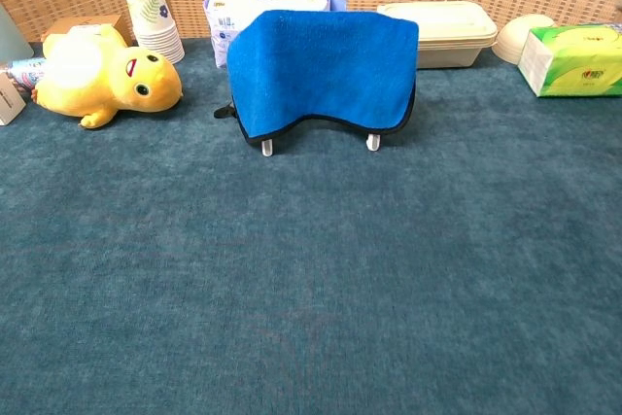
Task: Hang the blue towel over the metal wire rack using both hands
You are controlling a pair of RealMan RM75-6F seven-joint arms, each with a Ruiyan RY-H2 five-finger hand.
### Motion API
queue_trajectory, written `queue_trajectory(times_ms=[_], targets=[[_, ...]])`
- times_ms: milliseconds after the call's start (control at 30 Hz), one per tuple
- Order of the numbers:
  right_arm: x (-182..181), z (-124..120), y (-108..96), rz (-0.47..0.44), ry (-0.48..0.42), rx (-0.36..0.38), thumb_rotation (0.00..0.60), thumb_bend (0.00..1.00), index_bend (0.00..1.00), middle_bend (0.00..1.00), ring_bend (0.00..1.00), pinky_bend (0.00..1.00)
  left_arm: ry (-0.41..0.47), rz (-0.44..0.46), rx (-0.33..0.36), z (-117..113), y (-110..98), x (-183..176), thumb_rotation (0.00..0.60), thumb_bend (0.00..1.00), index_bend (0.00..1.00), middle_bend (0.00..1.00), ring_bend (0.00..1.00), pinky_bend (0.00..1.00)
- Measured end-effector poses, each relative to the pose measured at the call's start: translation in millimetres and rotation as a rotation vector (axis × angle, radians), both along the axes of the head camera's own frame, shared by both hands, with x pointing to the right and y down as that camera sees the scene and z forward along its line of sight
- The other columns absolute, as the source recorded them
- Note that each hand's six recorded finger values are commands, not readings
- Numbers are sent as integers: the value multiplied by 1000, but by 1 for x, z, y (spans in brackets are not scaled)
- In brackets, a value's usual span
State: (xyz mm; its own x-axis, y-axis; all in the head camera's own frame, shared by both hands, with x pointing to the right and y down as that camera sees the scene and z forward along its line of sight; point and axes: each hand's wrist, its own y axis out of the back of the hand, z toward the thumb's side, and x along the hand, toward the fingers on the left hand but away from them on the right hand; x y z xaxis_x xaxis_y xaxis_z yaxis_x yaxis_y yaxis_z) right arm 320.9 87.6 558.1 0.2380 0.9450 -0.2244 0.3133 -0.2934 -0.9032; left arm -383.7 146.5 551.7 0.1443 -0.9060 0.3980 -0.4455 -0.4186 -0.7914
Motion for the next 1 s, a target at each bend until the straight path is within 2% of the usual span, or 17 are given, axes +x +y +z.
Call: queue_trajectory(times_ms=[200,367,667,833,1000], targets=[[20,-8,32,60,8,-32,600,0,200,176,112,129,-102,-36,-34,-12,41,-30,600,162,160,4,0,0],[35,-11,55,106,63,-70,600,0,200,176,100,129,-219,-27,-67,-17,67,-45,600,162,188,10,0,0],[54,-16,86,182,185,-123,600,0,195,176,90,129,-414,-13,-107,-21,99,-60,600,163,216,40,0,0],[66,-17,96,215,257,-144,600,2,200,177,84,117,-461,-22,-134,-19,115,-62,600,163,222,41,0,0],[82,-13,108,267,350,-189,600,7,215,180,83,110,-483,-11,-147,-15,119,-60,600,163,225,42,0,0]])
